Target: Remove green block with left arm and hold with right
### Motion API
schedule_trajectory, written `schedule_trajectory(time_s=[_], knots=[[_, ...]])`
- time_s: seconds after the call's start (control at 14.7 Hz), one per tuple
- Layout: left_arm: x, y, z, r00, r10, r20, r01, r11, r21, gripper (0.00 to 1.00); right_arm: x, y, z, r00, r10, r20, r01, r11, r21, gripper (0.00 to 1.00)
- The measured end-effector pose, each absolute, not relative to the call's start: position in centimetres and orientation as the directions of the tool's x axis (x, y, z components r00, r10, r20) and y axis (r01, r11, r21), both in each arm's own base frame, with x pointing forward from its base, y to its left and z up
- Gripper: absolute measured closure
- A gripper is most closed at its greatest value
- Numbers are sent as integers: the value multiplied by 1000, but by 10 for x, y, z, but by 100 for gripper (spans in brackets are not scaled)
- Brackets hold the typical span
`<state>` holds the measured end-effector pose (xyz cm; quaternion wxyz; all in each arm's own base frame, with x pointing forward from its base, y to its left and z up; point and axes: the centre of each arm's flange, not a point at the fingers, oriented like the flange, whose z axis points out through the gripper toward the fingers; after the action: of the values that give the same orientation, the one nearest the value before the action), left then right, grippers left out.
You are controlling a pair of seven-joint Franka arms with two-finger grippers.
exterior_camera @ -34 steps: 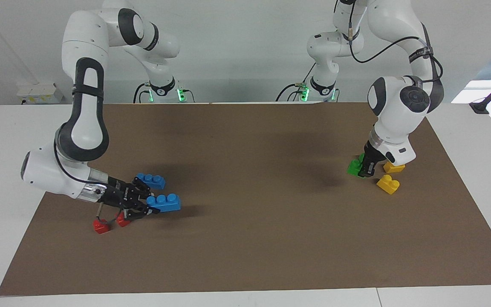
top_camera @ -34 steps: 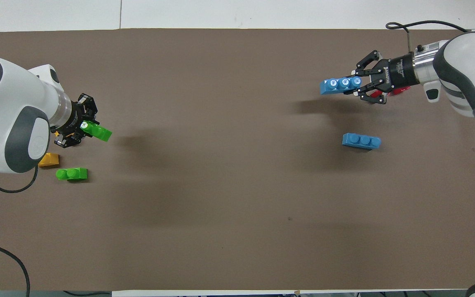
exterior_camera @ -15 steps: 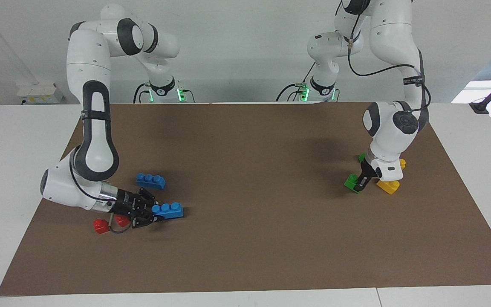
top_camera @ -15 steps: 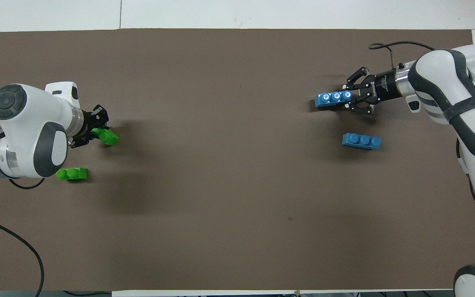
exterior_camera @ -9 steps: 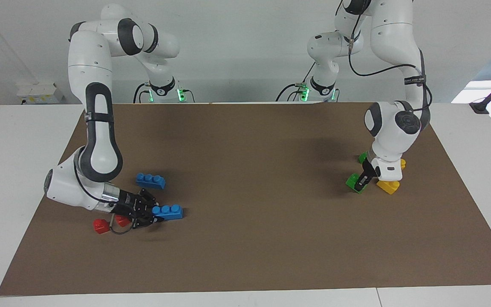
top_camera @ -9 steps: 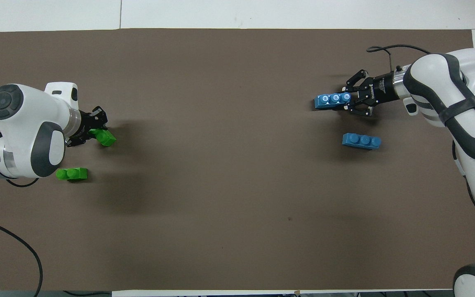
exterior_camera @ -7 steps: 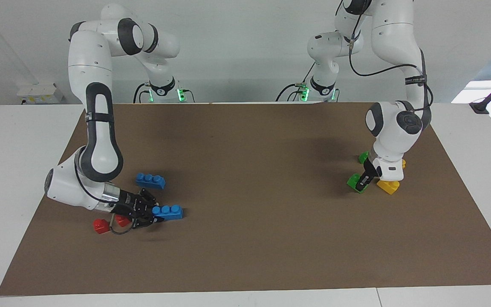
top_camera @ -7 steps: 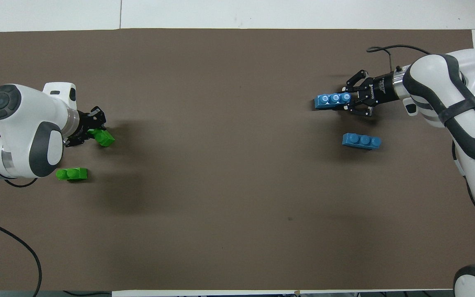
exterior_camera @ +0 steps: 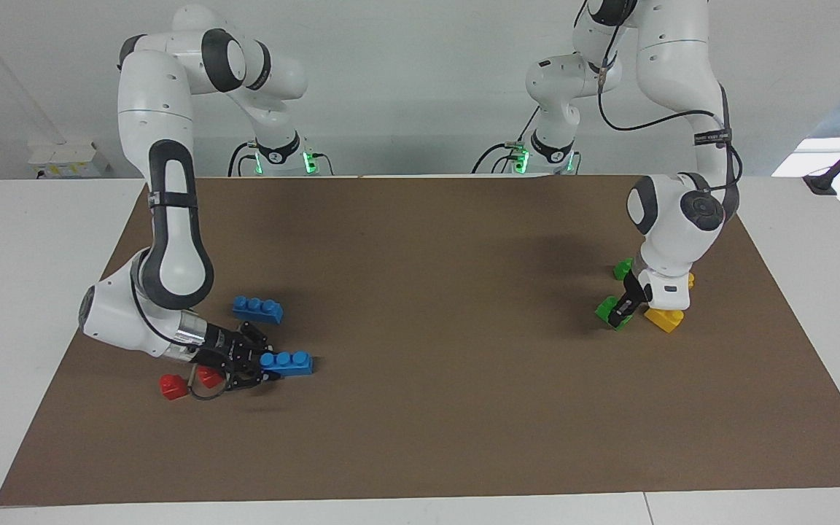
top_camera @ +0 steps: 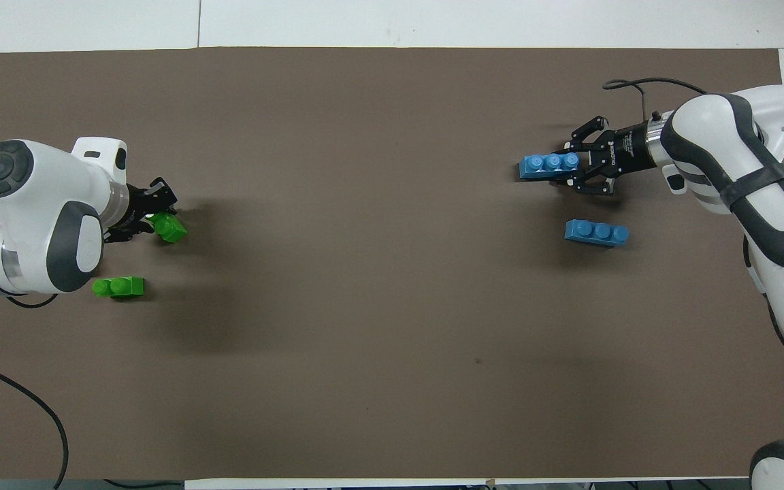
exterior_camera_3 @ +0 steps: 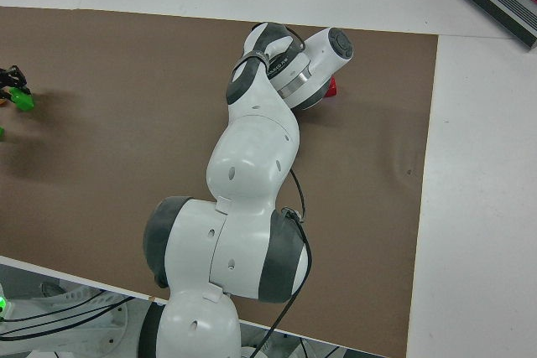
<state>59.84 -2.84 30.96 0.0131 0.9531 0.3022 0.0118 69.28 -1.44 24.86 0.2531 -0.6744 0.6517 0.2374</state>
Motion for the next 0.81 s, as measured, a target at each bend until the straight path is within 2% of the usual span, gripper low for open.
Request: schedule_trajectory(time_s=[0.07,0.2,0.27,0.48,0.81], knots=[[598,-28,310,819,574,14,573,-819,32,28,693,-11,249,40,-761,-647,-999,-23,-34,30],[600,-28,312,821,571,19,570,-821,35,7,694,-4,251,31,-763,-646,-999,-18,-28,9],[601,-28,316,821,571,25,569,-821,39,0,694,-3,255,27,-764,-645,-1000,-12,-28,1],[605,-29,342,822,567,50,565,-823,49,0,696,-5,282,32,-781,-623,-999,-3,-48,0],[619,-36,421,859,509,48,508,-861,30,0,696,-6,335,50,-816,-576,-997,-3,-83,1]])
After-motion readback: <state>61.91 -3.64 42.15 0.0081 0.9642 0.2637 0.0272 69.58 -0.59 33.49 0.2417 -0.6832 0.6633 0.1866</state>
